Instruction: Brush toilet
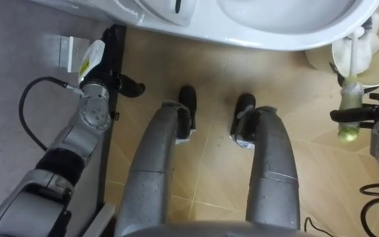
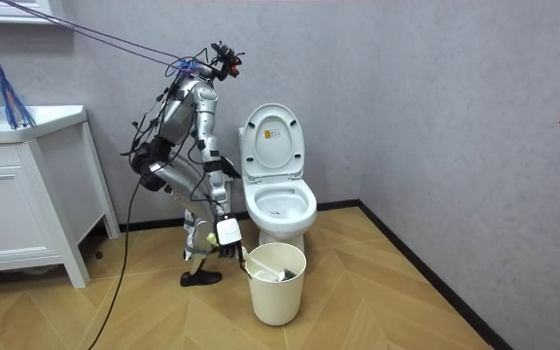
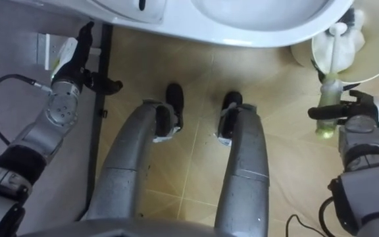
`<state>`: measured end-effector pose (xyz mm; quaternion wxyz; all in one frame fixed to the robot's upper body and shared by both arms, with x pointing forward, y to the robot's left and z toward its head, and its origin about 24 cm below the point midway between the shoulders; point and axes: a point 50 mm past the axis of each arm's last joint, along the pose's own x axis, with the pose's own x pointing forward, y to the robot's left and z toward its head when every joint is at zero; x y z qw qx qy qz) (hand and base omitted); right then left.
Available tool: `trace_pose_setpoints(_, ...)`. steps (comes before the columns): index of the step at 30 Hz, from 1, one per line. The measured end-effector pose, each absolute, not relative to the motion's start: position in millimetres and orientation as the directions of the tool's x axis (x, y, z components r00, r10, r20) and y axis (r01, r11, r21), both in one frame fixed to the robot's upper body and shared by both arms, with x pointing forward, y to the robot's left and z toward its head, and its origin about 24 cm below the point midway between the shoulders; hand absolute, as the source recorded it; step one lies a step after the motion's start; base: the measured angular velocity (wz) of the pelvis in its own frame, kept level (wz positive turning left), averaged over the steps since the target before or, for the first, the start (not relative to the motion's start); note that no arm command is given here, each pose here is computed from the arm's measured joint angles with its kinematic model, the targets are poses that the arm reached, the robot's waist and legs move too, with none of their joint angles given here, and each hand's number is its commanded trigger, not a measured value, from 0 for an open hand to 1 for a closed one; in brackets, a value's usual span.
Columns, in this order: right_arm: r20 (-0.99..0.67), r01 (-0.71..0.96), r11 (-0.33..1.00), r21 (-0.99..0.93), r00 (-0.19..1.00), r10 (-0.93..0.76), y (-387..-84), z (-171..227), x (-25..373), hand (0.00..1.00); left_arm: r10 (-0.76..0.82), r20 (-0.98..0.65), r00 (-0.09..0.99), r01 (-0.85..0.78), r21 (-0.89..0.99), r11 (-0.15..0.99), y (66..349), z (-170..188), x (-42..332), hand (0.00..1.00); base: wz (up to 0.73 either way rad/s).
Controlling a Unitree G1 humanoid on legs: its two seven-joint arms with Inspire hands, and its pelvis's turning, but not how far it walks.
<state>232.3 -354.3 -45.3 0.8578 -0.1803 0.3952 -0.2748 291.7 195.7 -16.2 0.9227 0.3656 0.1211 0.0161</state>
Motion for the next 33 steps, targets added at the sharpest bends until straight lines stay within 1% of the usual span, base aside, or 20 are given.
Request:
trace_pose_setpoints(13,-0.618,0.451,0.783,-0.429,0.485,-0.618,-358.9,-48.7,223.9,1.0,0.101,-0.185,0.978,0.043,0.646,0.762,190.0,-10.5,288.3,0.0,0.0)
trace_pose_setpoints(23,-0.624,0.477,0.785,-0.396,0.488,-0.611,-358.2,-49.6,223.5,1.0,0.112,-0.183,0.977,0.024,0.613,0.79,188.6,-10.9,285.7,0.0,0.0)
trace_pose_setpoints(33,-0.706,0.551,0.806,-0.215,0.482,-0.518,-344.5,-63.9,217.9,1.0,0.115,-0.22,0.969,0.033,0.573,0.819,188.5,-18.6,277.4,0.0,0.0)
